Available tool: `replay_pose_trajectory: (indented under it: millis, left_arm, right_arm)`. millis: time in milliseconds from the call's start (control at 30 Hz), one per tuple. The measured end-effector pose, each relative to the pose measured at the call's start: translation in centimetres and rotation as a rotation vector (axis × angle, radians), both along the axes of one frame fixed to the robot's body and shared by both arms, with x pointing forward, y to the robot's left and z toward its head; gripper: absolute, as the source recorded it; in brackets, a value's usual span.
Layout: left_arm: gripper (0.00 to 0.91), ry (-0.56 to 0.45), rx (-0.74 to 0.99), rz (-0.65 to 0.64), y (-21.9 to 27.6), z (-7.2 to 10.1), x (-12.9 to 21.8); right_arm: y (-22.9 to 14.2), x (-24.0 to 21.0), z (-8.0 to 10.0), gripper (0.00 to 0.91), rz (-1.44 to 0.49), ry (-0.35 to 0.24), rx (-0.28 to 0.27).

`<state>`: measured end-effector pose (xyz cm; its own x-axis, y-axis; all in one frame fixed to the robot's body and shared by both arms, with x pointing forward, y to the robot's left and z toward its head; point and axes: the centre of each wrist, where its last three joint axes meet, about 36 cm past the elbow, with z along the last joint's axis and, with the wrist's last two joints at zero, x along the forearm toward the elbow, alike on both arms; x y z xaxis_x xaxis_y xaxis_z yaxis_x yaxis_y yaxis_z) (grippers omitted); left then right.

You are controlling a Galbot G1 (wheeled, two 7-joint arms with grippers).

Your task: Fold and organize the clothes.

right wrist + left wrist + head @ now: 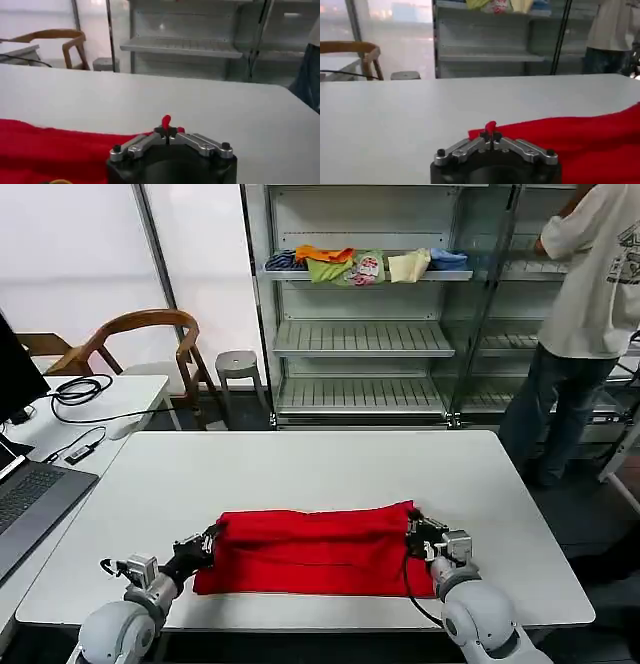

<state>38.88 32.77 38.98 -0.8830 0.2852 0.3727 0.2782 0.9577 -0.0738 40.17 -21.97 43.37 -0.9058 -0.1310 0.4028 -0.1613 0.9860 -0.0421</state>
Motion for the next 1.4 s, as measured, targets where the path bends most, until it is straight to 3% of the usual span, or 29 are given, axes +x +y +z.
replay_pose_trajectory:
  millis: [67, 100, 133, 367, 767, 1067, 1400]
  left_arm:
    - [0.030, 0.003, 0.003, -0.003, -0.1, 0.0, -0.2]
    - [0.504, 0.005, 0.003, -0.005, -0.2, 0.0, -0.3]
    - [0.907, 0.007, 0.006, -0.006, -0.3, 0.1, -0.4]
    - [0.907, 0.035, 0.042, 0.003, -0.4, 0.2, -0.9]
    - [0.907, -0.011, 0.050, 0.082, -1.4, 2.1, -1.3]
    - [0.907, 0.023, 0.085, 0.197, -4.7, 0.9, -2.1]
    - [0.907, 0.058, 0.133, 0.289, -6.6, -0.4, -1.8]
  right_arm:
    - [0.1, -0.2, -0.1, 0.000, 0.004, 0.003, -0.004]
    - [0.1, -0.3, -0.2, 0.060, 0.006, 0.004, -0.005]
    - [0.2, -0.4, -0.2, 0.907, 0.009, 0.006, -0.007]
    - [-0.2, -1.0, -0.6, 0.907, 0.010, 0.018, -0.026]
    - [-2.0, -2.7, 0.2, 0.907, -0.008, -0.050, -0.067]
    - [-3.4, -5.1, 1.3, 0.907, -0.029, -0.097, -0.095]
    - [-3.7, -6.4, 1.1, 0.907, -0.043, -0.113, -0.108]
